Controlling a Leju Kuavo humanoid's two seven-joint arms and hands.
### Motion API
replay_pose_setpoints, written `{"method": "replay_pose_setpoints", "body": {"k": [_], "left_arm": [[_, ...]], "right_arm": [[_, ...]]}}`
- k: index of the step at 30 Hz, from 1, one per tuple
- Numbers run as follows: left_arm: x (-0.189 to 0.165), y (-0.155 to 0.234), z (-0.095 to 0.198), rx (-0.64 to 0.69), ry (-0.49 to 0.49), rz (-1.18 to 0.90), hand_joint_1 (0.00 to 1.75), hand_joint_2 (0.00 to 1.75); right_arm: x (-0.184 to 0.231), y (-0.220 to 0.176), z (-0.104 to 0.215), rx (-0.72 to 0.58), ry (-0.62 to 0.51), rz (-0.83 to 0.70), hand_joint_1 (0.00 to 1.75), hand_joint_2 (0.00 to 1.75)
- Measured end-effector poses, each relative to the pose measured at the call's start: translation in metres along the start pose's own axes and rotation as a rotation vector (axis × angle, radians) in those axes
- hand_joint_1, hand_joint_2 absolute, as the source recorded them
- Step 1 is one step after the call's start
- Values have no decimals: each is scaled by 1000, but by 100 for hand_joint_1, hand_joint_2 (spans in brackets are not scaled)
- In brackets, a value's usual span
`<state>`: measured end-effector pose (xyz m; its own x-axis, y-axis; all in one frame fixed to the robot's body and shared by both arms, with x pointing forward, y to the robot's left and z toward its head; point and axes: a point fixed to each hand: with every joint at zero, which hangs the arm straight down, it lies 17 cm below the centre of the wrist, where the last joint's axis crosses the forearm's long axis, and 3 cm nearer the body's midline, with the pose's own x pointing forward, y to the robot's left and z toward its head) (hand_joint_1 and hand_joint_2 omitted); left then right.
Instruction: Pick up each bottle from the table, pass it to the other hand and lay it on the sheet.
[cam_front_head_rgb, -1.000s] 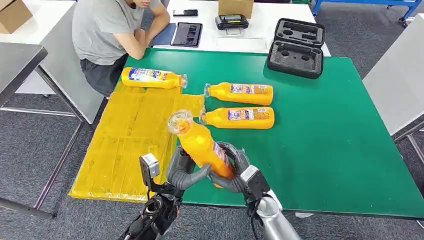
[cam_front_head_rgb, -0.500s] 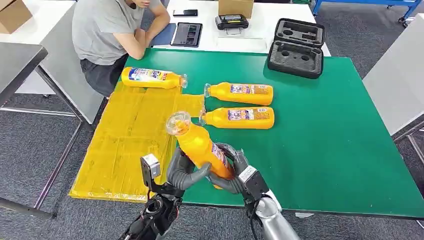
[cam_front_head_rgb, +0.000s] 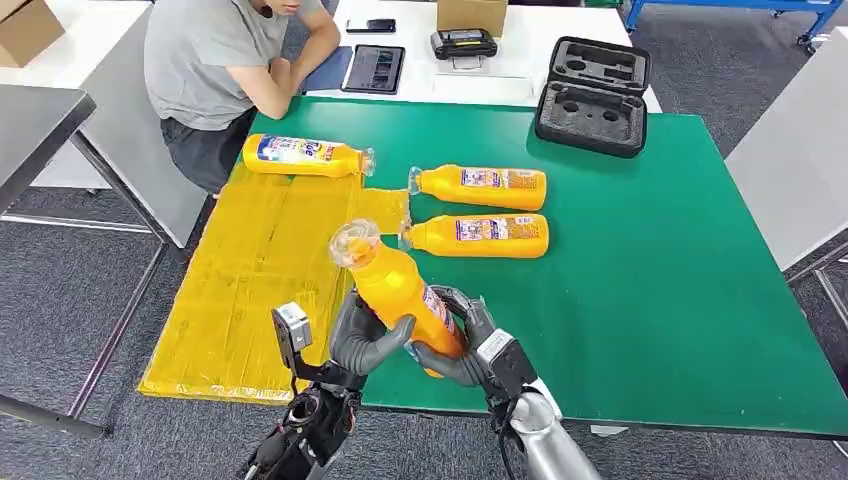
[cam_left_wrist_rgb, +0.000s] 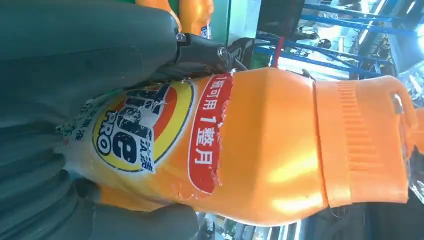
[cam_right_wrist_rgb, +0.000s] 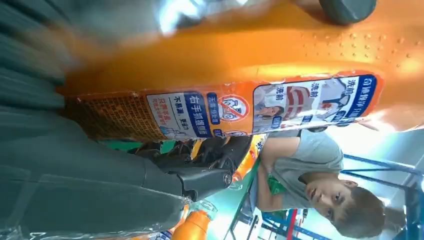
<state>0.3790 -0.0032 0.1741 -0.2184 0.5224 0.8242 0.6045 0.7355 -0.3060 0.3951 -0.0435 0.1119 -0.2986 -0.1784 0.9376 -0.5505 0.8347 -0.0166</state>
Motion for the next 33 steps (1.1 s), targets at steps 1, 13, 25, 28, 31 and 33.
{"method": "replay_pose_setpoints", "body": {"k": [1,13,25,28,31,33], "left_arm": [[0,0,0,0,0,0,175,175],[1,3,-1,9,-2,-6,175,175],[-11,63,-1,126,72,-605,175,175],[-3,90,0,159,67,-900,175,175],[11,116,4,213,57,-1192,175,175],[18,128,8,235,59,-1316,175,175]], "right_arm": [[0,0,0,0,0,0,168,175],[1,0,-1,1,-2,-3,0,175],[-1,-34,0,-92,3,-7,0,175],[-4,-43,3,-121,11,-2,0,175],[-9,-49,11,-149,26,-6,0,175],[-14,-49,18,-160,39,-9,0,175]]}}
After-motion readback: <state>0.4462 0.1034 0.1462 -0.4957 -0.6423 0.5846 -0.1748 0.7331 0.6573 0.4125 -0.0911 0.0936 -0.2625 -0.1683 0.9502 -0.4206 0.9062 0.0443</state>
